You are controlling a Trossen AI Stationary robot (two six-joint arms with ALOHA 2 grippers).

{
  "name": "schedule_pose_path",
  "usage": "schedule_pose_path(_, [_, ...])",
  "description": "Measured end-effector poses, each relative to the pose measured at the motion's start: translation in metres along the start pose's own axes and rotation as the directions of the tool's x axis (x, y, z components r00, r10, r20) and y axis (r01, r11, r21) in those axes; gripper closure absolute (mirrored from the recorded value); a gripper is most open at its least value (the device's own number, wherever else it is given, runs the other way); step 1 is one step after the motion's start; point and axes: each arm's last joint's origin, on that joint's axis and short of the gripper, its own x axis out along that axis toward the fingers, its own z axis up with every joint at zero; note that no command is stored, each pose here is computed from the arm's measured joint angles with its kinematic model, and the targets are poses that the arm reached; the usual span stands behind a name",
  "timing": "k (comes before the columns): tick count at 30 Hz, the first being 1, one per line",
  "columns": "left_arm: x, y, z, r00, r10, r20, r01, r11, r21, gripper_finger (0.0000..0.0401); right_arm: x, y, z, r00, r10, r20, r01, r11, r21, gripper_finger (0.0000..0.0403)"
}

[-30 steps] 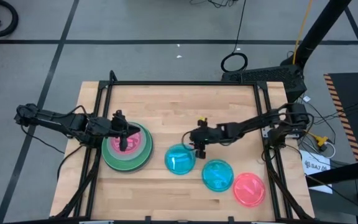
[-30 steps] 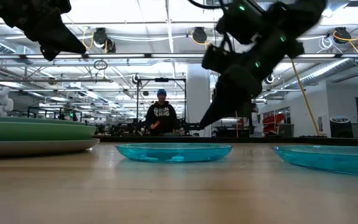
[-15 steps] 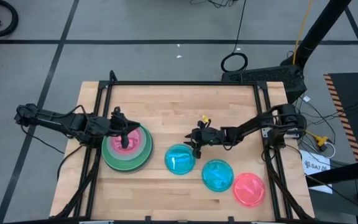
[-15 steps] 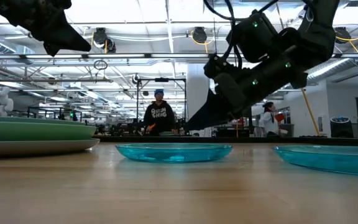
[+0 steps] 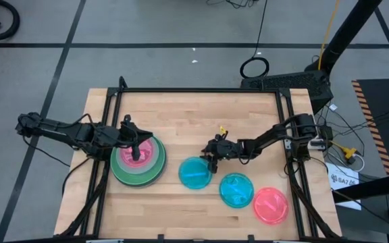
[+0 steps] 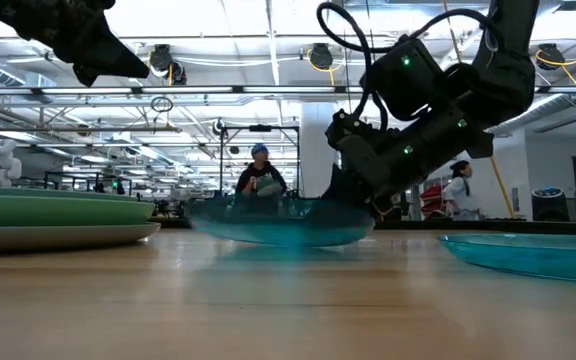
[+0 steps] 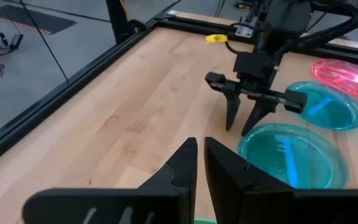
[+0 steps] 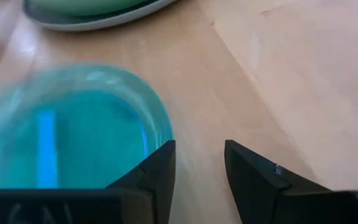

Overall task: Stack plastic plates
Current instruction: Stack the top light blue plate on top of the light pink plate

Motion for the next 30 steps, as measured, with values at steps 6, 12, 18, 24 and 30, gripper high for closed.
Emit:
schedule_pose_path(6, [0.000,0.000,0.000,1.000,0.002,0.001,-0.002,1.000,0.000,0.0366,0.005,-0.001,-0.004,1.000,-0.004,-0.014,0.005,1.000,0.031,0.0273])
schedule_pose_path(12, [0.000,0.000,0.000,1.000,0.004,0.001,-0.004,1.000,0.000,0.0366,0.007,0.000,-0.001,1.000,-0.003,-0.009,0.004,1.000,0.021,0.0273])
schedule_pose_path(18, [0.000,0.000,0.000,1.000,0.004,0.001,-0.004,1.000,0.000,0.0366,0.009,0.003,0.005,1.000,0.003,0.009,-0.003,1.000,0.004,0.0273])
schedule_pose_path(24, [0.000,0.000,0.000,1.000,0.004,0.001,-0.004,1.000,0.000,0.0366,0.011,0.004,0.008,1.000,0.003,0.009,-0.003,1.000,-0.013,0.0273])
schedule_pose_path(30, [0.000,0.000,0.000,1.000,0.004,0.001,-0.004,1.000,0.004,0.0366,0.011,0.003,0.004,0.999,-0.019,-0.027,0.017,0.998,-0.062,0.0273])
